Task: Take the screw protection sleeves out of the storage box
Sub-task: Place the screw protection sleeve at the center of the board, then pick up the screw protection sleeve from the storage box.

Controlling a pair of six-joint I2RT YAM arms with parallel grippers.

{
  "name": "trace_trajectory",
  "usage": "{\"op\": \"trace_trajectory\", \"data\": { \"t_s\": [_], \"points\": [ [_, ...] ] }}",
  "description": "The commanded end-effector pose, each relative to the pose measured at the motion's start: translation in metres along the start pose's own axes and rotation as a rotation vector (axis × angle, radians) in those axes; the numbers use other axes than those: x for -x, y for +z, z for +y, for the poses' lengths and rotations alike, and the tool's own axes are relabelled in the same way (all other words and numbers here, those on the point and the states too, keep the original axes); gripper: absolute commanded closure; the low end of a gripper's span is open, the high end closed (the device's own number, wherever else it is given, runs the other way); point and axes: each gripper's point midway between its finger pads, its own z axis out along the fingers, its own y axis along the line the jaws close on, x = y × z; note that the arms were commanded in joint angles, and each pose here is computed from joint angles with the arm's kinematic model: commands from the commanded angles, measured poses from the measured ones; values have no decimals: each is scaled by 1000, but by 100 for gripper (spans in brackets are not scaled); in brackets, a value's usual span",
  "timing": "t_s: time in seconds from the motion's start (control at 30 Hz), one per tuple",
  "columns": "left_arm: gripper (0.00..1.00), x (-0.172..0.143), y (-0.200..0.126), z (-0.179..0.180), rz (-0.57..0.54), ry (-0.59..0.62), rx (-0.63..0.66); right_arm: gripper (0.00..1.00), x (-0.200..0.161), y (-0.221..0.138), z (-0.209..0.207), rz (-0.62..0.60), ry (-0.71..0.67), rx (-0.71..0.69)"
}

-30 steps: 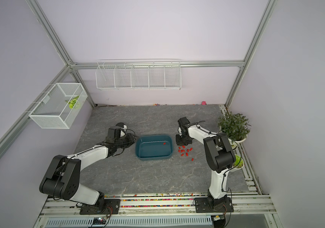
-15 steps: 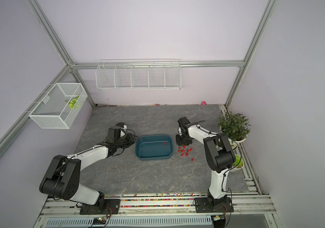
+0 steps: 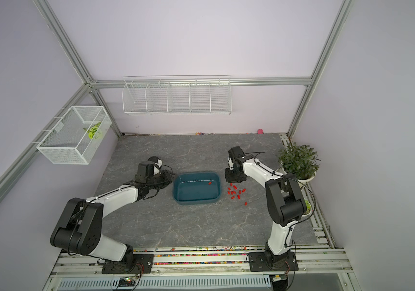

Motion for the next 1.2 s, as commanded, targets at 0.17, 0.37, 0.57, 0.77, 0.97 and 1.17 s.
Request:
{"op": "trace_trajectory", "data": {
  "t_s": [0.17, 0.37, 0.57, 0.77, 0.97, 1.17],
  "points": [
    [64, 4, 1, -3, -3, 10, -10, 68, 10, -42, 16, -115, -13, 26],
    [64, 4, 1, -3, -1, 13, -9, 68, 15, -62, 44, -174, -73, 49],
    [64, 4, 1, -2, -1, 12, -8, 69, 18, -69, 69, -240, -147, 13],
    [64, 4, 2, -3, 3, 13, -10, 68, 20, -67, 93, -284, -178, 32],
    [64, 5, 0, -4, -7, 13, -18, 67, 15, -53, 107, -236, -205, -5],
    [64, 5, -2, -4, -13, 15, -24, 67, 13, -40, 120, -201, -232, -47]
  ]
}}
